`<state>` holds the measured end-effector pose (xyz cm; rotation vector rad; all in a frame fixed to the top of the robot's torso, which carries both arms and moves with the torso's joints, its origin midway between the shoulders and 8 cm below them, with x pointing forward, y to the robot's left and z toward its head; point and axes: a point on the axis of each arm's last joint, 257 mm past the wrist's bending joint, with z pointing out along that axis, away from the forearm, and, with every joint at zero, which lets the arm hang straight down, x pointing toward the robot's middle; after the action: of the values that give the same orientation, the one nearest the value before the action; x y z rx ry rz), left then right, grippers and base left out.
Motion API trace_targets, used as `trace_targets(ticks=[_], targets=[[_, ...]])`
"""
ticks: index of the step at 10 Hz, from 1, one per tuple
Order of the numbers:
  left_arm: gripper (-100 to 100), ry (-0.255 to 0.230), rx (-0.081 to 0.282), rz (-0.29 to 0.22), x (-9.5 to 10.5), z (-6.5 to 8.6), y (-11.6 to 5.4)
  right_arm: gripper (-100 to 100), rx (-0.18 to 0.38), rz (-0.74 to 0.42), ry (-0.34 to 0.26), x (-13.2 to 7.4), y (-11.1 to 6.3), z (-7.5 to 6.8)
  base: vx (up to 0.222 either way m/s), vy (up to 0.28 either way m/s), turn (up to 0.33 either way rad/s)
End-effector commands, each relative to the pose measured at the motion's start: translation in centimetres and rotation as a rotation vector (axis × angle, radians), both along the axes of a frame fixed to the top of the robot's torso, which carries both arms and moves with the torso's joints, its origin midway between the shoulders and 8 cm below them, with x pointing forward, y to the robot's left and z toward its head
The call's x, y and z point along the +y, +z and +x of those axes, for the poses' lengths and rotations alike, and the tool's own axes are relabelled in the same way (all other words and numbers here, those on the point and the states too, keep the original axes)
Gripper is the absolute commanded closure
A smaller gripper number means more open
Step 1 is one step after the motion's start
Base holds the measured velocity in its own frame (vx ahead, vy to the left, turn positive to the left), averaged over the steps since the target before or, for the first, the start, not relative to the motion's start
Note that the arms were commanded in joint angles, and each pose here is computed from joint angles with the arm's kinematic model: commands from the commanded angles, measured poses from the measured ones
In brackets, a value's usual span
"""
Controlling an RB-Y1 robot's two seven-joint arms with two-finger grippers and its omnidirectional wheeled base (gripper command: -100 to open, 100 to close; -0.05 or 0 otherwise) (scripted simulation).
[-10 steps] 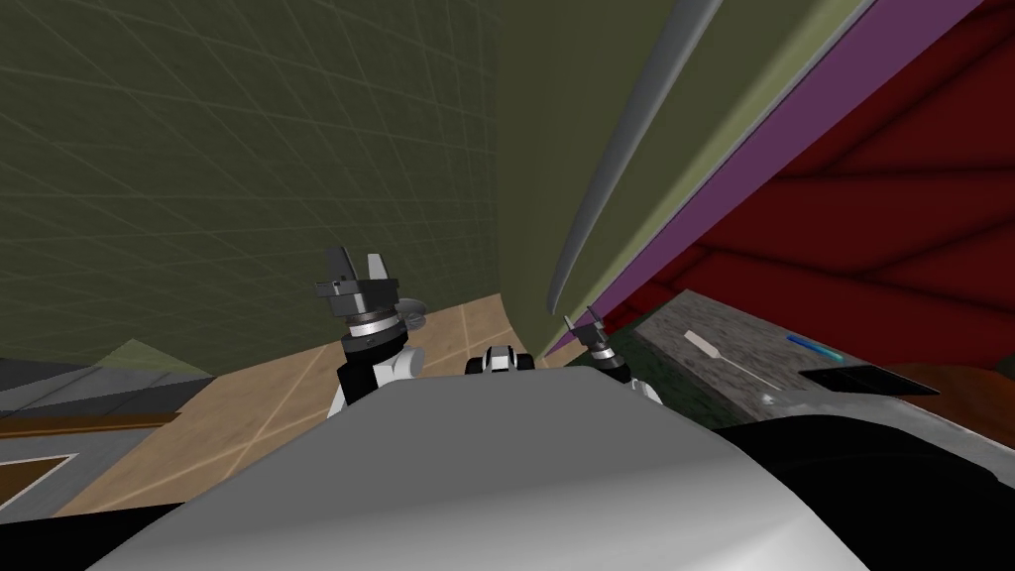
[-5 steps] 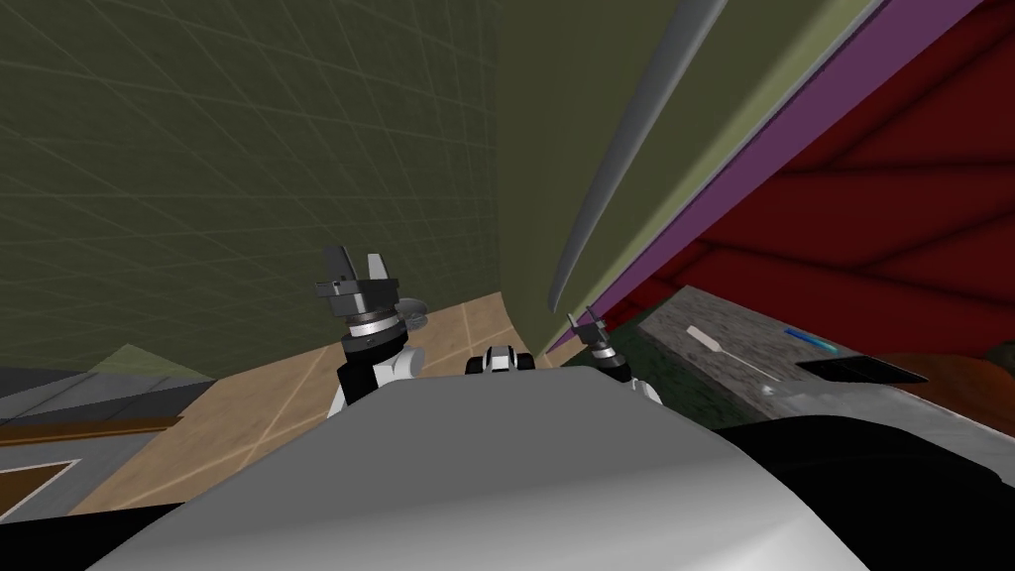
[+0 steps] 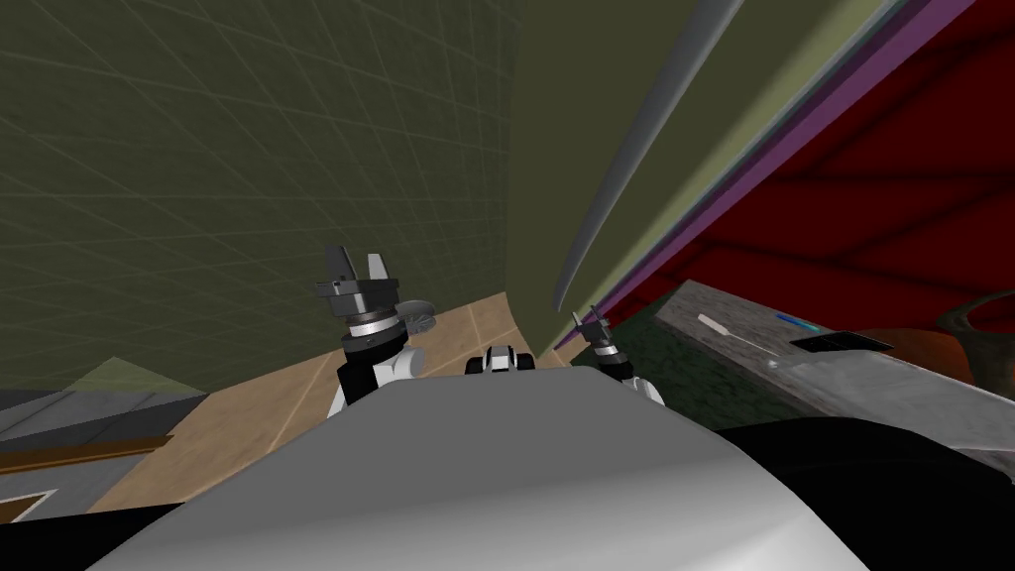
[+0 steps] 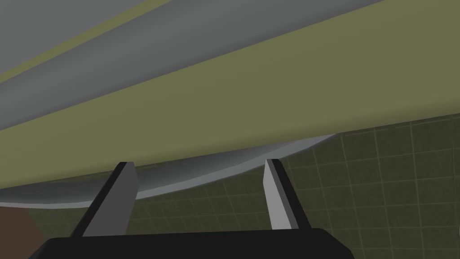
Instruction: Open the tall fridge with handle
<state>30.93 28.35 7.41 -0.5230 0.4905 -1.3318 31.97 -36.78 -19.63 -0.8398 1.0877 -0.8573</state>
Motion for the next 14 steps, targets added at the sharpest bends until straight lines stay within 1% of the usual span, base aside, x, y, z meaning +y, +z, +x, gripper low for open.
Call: trace_targets(ticks=[1, 2, 3, 4, 5, 7, 8, 9, 11, 12, 13, 14], targets=[[0, 0.000, 0.000, 0.000, 0.0, 0.0, 0.0, 100, 0.000, -0.003, -0.037, -1.2, 0.1, 0.9, -0.024, 0.339, -0.082], [0, 0.000, 0.000, 0.000, 0.0, 0.0, 0.0, 100, 0.001, -0.004, -0.065, -2.2, 0.2, 1.3, 0.015, 0.389, -0.147], [0, 0.000, 0.000, 0.000, 0.0, 0.0, 0.0, 100, 0.001, -0.004, -0.065, -2.2, 0.2, 1.3, -0.003, 0.327, -0.059], [0, 0.000, 0.000, 0.000, 0.0, 0.0, 0.0, 100, 0.002, -0.004, -0.094, -3.2, 0.2, 1.6, -0.036, 0.330, -0.066], [0, 0.000, 0.000, 0.000, 0.0, 0.0, 0.0, 100, 0.002, -0.004, -0.094, -3.2, 0.2, 1.6, -0.040, 0.281, -0.035], [0, 0.000, 0.000, 0.000, 0.0, 0.0, 0.0, 100, 0.003, -0.003, -0.150, -5.3, 0.4, 2.3, -0.015, 0.330, -0.099], [0, 0.000, 0.000, 0.000, 0.0, 0.0, 0.0, 100, 0.003, -0.003, -0.150, -5.3, 0.4, 2.3, -0.067, 0.321, -0.032], [0, 0.000, 0.000, 0.000, 0.0, 0.0, 0.0, 100, 0.004, -0.002, -0.179, -6.3, 0.4, 2.6, -0.040, 0.330, -0.051], [0, 0.000, 0.000, 0.000, 0.0, 0.0, 0.0, 100, 0.004, -0.001, -0.178, -6.3, 0.4, 2.3, -0.030, 0.188, -0.033], [0, 0.000, 0.000, 0.000, 0.0, 0.0, 0.0, 100, 0.049, 0.021, -0.138, -5.3, -0.7, 5.0, -0.096, 0.128, 0.117], [0, 0.000, 0.000, 0.000, 0.0, 0.0, 0.0, 100, 0.072, 0.034, -0.130, -4.8, -1.4, 5.5, -0.118, 0.125, 0.136], [0, 0.000, 0.000, 0.000, 0.0, 0.0, 0.0, 100, 0.092, 0.056, -0.138, -4.8, -2.0, 5.8, -0.059, 0.049, 0.038]])
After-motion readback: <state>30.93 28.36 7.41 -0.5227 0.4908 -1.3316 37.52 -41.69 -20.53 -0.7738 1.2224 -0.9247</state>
